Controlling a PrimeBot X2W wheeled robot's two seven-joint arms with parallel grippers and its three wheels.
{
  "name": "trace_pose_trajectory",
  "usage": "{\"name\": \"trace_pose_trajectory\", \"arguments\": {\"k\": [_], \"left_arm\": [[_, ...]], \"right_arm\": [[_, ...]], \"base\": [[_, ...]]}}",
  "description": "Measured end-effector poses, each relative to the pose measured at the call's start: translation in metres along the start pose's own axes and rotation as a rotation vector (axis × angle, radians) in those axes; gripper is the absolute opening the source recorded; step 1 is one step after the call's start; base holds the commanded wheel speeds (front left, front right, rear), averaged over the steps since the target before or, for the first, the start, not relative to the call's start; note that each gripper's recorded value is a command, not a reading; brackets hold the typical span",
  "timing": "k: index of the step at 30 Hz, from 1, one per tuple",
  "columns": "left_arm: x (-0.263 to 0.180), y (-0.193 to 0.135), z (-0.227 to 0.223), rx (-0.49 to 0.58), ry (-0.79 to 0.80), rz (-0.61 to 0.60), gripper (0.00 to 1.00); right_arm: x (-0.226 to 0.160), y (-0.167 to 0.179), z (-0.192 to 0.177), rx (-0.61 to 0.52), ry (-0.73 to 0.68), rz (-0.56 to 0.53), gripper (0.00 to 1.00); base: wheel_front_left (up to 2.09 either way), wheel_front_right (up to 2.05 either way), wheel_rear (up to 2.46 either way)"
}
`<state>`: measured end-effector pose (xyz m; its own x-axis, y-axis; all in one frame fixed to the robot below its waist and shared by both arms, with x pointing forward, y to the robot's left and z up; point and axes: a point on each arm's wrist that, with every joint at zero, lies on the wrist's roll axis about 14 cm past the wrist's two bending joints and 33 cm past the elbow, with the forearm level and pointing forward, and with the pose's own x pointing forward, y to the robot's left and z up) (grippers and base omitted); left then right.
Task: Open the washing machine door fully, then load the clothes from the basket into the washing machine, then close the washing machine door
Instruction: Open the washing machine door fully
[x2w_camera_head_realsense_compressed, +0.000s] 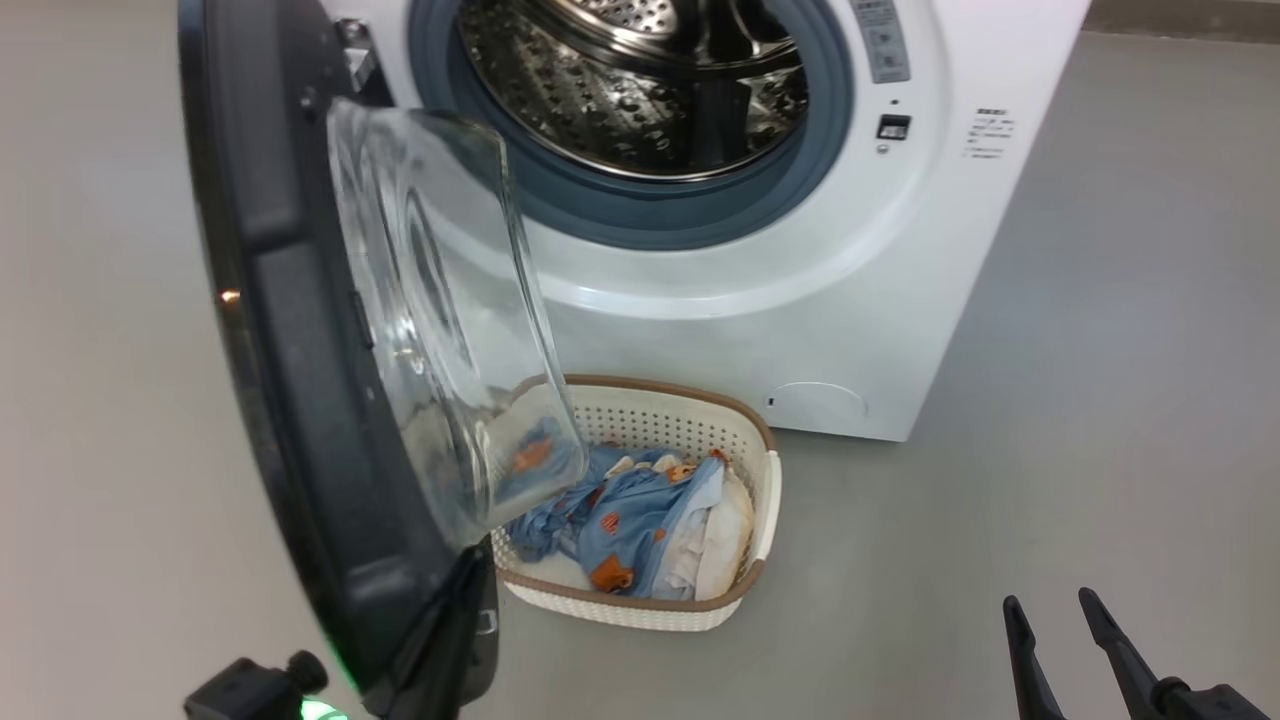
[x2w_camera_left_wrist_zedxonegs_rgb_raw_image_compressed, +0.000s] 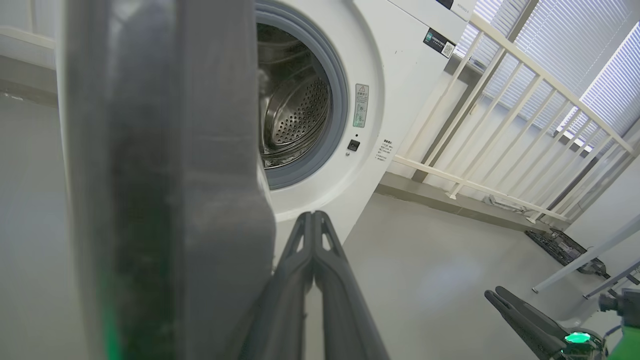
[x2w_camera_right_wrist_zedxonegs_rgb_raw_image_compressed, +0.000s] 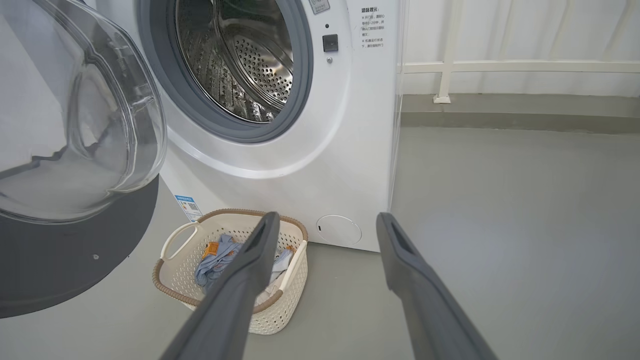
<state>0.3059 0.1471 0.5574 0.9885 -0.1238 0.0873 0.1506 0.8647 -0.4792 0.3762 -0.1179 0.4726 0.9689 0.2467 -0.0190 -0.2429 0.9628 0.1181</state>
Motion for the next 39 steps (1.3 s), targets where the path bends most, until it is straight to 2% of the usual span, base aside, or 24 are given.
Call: {"name": "trace_pose_trajectory", "arguments": {"k": [8,23,39], "left_arm": [[-0.008,0.034,0.012,0.019,-0.038,0.125,0.0],[-0.038,0.12,0.044,0.065,-0.145,0.42,0.0],[-0.049,0.2,0.072,0.089,-0.258,0.641,0.0]], "right_arm": [[0.014,0.015,-0.01,0.01,0.026,0.05,1.0],[0.046,0.047,-0.025,0.031,0.055,0.154,1.0],[0.043,0.045,-0.023,0.026,0.053,0.148,1.0]], "base": [[0.0,0.0,0.0],[0.0,0.0,0.0],[0.0,0.0,0.0]]}}
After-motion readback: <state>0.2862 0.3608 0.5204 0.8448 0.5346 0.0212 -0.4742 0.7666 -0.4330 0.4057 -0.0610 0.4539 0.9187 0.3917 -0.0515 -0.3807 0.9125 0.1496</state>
